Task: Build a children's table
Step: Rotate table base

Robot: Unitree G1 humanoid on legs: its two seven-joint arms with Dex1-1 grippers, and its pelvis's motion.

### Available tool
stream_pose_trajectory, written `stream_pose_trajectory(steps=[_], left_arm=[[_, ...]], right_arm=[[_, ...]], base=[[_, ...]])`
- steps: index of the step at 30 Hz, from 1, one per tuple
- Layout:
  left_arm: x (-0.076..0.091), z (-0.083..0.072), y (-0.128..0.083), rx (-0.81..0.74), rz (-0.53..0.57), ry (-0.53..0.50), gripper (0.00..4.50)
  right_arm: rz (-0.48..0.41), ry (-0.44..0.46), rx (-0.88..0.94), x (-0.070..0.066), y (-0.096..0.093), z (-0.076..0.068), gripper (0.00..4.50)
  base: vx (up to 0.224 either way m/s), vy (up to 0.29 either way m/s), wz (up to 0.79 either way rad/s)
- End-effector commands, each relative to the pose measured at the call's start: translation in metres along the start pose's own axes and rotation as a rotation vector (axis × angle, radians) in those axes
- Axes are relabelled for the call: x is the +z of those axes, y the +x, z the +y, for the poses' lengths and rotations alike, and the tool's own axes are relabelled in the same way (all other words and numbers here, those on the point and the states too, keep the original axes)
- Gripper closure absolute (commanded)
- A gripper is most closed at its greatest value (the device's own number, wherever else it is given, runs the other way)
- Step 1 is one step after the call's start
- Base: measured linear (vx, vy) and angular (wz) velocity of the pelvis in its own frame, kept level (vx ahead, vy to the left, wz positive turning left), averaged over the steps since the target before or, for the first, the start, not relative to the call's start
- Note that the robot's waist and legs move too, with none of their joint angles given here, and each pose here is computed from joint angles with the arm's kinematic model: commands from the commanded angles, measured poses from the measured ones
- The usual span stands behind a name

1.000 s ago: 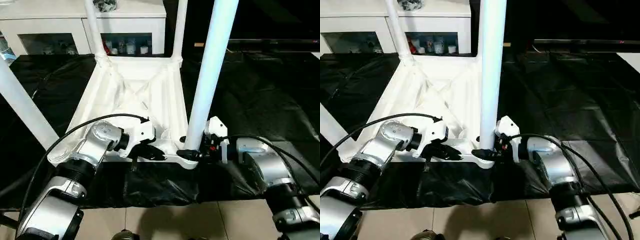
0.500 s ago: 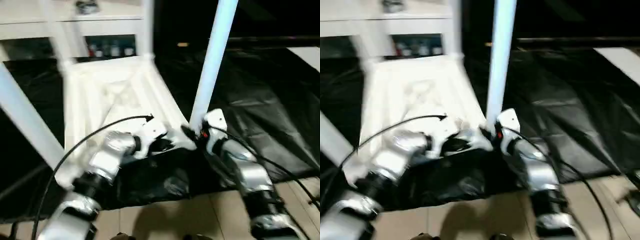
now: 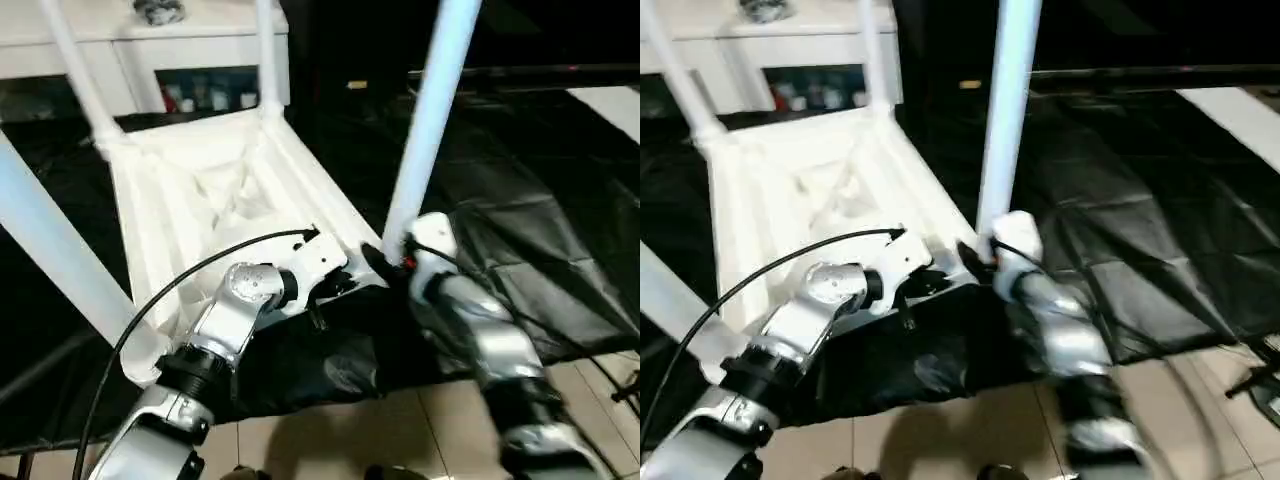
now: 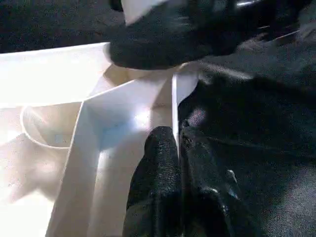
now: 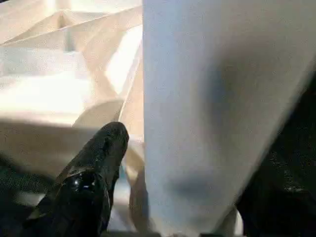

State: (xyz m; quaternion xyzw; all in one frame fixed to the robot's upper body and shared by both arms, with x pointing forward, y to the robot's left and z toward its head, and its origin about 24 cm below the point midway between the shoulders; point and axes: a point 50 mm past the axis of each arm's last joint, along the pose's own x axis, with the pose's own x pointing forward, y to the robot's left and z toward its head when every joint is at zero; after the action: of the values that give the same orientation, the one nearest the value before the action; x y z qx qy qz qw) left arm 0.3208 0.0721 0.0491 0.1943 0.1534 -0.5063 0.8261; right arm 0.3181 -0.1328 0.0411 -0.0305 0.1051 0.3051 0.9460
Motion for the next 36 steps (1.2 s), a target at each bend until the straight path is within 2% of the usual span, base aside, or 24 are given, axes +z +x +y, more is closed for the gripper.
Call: stream_pose_trajectory(steps=[1, 2, 3, 7, 8, 10, 16, 21, 29, 31, 33, 36], left_arm=[[0.024, 0.013, -0.004, 0.024, -0.085, 0.075, 4.50], [0.022, 0.014, -0.005, 0.016, -0.078, 0.079, 4.50], [0.018, 0.017, -0.008, 0.005, -0.065, 0.086, 4.50], [0.016, 0.018, -0.010, -0.011, -0.059, 0.093, 4.50], [0.015, 0.018, -0.010, -0.029, -0.057, 0.103, 4.50], [0.012, 0.018, -0.012, -0.087, -0.053, 0.126, 4.50], [0.012, 0.014, -0.016, -0.210, -0.061, 0.185, 4.50], [0.012, 0.012, -0.018, -0.290, -0.066, 0.215, 4.50], [0.010, 0.015, -0.019, -0.307, -0.077, 0.254, 4.50], [0.008, 0.021, -0.023, -0.258, -0.085, 0.212, 4.50], [0.008, 0.022, -0.025, -0.260, -0.094, 0.185, 4.06], [0.014, 0.026, -0.036, -0.210, -0.180, 0.091, 3.92]], right_arm=[[0.030, -0.008, 0.160, -0.005, -0.008, 0.011, 0.77], [0.042, -0.030, 0.207, -0.005, -0.019, 0.006, 0.77], [0.060, -0.069, 0.282, -0.004, -0.038, -0.002, 0.52], [0.071, -0.096, 0.333, -0.002, -0.053, -0.008, 0.31], [0.079, -0.096, 0.350, -0.001, -0.060, -0.013, 0.09], [0.091, -0.095, 0.338, 0.006, -0.079, -0.033, 0.01], [0.076, -0.096, 0.237, 0.018, -0.098, -0.062, 0.01], [0.078, -0.096, 0.255, 0.021, -0.103, -0.065, 0.01], [0.101, -0.090, 0.355, 0.020, -0.104, -0.050, 0.01], [0.105, -0.117, 0.380, 0.021, -0.104, -0.043, 0.01], [0.107, -0.123, 0.391, 0.021, -0.104, -0.040, 0.00], [0.122, -0.116, 0.448, 0.022, -0.106, -0.032, 0.00]], base=[[0.000, 0.000, 0.00], [0.000, 0.000, 0.00], [0.000, 0.000, 0.00], [0.000, 0.000, 0.00], [0.000, 0.000, 0.00], [0.000, 0.000, 0.00], [0.000, 0.000, 0.00], [0.000, 0.000, 0.00], [0.000, 0.000, 0.00], [0.000, 0.000, 0.00], [0.000, 0.000, 0.00], [0.000, 0.000, 0.00]])
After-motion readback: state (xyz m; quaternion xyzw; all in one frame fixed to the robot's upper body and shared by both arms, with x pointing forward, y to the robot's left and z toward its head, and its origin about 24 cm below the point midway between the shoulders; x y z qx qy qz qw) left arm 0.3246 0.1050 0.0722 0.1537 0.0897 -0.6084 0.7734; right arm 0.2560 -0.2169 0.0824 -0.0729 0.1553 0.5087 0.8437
